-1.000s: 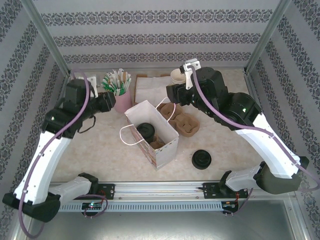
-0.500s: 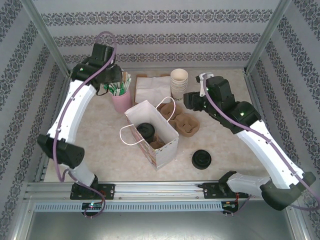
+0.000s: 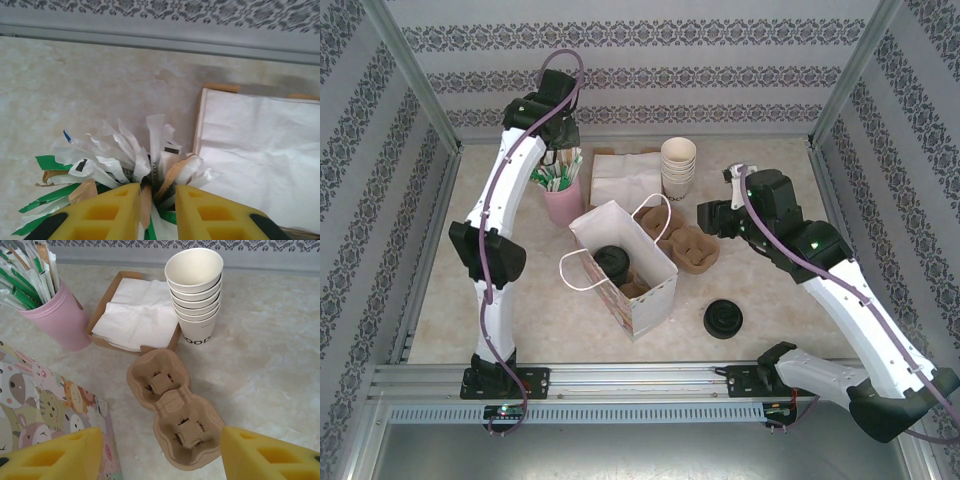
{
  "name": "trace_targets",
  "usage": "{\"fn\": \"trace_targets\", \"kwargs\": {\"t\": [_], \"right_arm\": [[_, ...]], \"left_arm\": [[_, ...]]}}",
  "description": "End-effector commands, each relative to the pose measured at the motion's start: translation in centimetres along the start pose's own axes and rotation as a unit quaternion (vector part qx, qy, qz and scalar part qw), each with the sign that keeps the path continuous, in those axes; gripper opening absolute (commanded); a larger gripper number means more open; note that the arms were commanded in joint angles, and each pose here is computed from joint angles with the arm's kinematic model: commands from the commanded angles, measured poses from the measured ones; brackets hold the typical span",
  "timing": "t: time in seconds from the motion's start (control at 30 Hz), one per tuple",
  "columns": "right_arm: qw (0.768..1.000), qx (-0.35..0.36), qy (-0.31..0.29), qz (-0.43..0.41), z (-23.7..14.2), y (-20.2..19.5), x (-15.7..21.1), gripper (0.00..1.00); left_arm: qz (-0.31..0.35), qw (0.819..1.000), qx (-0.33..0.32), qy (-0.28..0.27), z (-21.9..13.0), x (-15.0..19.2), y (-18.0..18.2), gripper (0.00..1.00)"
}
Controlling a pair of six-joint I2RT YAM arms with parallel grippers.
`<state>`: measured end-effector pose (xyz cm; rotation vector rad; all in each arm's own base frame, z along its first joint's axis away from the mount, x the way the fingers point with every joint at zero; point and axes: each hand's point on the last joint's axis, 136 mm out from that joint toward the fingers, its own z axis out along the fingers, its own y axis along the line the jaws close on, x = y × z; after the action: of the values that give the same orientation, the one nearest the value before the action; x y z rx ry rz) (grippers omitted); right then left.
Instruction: Pack the takeout coffee
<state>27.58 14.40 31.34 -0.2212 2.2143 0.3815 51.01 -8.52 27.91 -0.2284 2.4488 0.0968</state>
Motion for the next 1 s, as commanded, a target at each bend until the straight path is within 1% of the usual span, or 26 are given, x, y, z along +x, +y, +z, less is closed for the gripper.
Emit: {"fn": "trace_targets", "kwargs": {"t": [0.0,0.4,0.7,0.87,0.97], "right_arm": [[1.0,-0.013,0.002,-0.007,-0.1,0.1,0.4,0.64],[1.0,-0.019,0.005,-0.008,-0.2,-0.1,1.1,0.64],[1.0,-0.021,0.001,-0.008,-0.3,-0.1,1.1,0.64],[1.0,-0.02,0.002,-0.008,-0.4,-0.1,1.2,0.64],[1.0,-0.021,0.0,-0.008,-0.5,-0.1,1.1,0.64]], "left_arm": [[0.0,0.998,-0.052,0.018,-0.3,0.8,2.4,0.26],[-0.002,0.998,-0.053,0.043,1.8,2.0,1.8,0.24],[-0.002,0.998,-0.041,0.05,2.3,2.2,1.2,0.22],[0.0,0.998,-0.043,0.05,2.3,2.2,1.3,0.17],[-0.001,0.998,-0.041,0.047,2.2,2.0,1.2,0.09]]}}
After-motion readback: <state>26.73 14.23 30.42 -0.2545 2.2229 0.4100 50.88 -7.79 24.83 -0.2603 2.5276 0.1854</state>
